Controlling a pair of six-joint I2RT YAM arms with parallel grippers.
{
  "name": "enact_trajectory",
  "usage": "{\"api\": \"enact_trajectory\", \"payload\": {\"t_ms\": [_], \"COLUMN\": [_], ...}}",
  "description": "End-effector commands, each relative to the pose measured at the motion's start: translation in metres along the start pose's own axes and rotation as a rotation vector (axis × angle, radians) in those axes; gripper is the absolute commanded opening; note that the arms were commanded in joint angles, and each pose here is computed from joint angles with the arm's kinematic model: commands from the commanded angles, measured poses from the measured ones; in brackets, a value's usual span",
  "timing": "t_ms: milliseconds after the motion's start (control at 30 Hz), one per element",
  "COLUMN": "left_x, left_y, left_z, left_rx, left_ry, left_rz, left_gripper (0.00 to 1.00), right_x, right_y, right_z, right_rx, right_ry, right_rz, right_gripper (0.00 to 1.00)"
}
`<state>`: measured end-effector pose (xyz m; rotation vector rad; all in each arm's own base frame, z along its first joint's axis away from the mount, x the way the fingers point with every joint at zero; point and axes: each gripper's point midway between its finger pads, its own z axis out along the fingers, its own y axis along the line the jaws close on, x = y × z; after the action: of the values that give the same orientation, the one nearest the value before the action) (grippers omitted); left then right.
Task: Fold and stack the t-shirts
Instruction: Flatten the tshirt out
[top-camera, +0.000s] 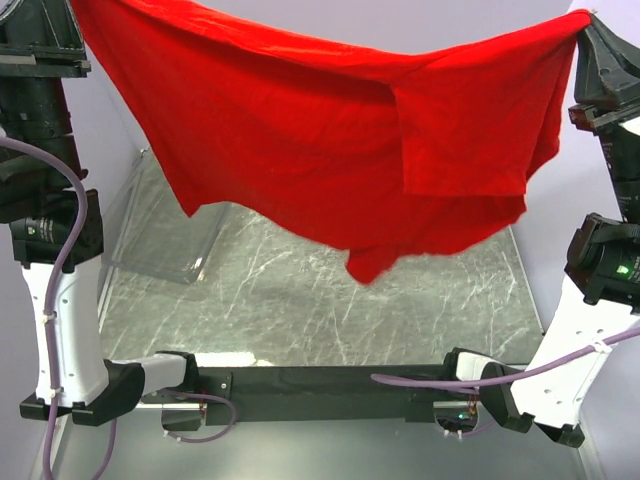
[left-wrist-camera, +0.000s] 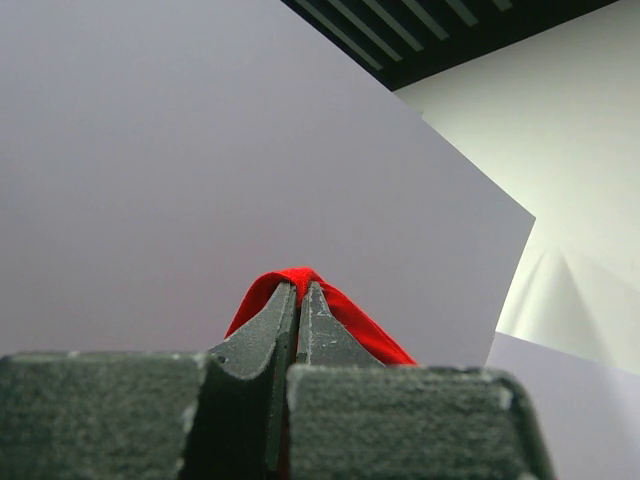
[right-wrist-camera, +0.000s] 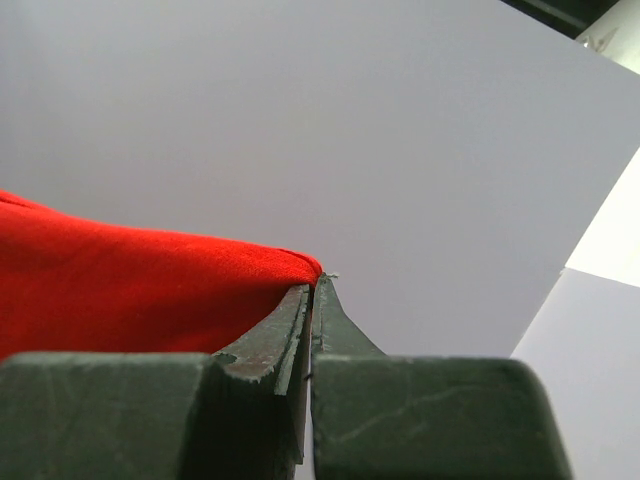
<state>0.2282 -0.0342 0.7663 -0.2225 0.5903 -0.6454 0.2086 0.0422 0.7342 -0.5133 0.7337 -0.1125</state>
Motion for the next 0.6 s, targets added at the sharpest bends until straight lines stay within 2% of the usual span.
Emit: {"api": "enact_trajectory", "payload": {"t_ms": [0, 100, 167, 200, 233, 367, 433, 567], "left_x": [-0.029, -0.025, -0.021, -0.005, -0.010, 0.014, 0.029, 0.039], "left_y": [-0.024, -0.026, -0.023, -0.011, -0.013, 0.006, 0.014, 0.019], "left_z": [-0.003, -0.008, -0.016, -0.019, -0.027, -0.048, -0.058, -0.066], "left_rx": [0.075, 0.083, 0.073, 0.044, 0.043, -0.021, -0.036, -0.037], "left_ry": [-0.071, -0.047, -0.025, 0.014, 0.014, 0.108, 0.158, 0.184], "left_rz": [-0.010, -0.028, -0.021, -0.015, -0.002, 0.016, 0.016, 0.025], "left_gripper": [0.01, 0.01, 0.01, 0.01, 0.01, 0.01, 0.01, 0.01], "right_x": [-0.035, -0.037, -0.019, -0.010, -0.006, 0.000, 0.001, -0.012], "right_y": [0.003, 0.018, 0.033, 0.043, 0.055, 0.095, 0.103, 0.120], "right_z": [-0.006, -0.016, -0.022, -0.031, -0.038, -0.070, -0.074, -0.077], "right_rx": [0.000, -0.048, -0.108, -0.139, -0.195, -0.346, -0.386, -0.480], "right_ry": [-0.073, -0.065, -0.027, -0.006, -0.002, -0.013, -0.013, -0.051], "right_rz": [-0.018, -0.016, -0.005, -0.040, -0.061, -0.185, -0.176, -0.107], "right_gripper": [0.00, 0.00, 0.00, 0.00, 0.00, 0.00, 0.00, 0.00]}}
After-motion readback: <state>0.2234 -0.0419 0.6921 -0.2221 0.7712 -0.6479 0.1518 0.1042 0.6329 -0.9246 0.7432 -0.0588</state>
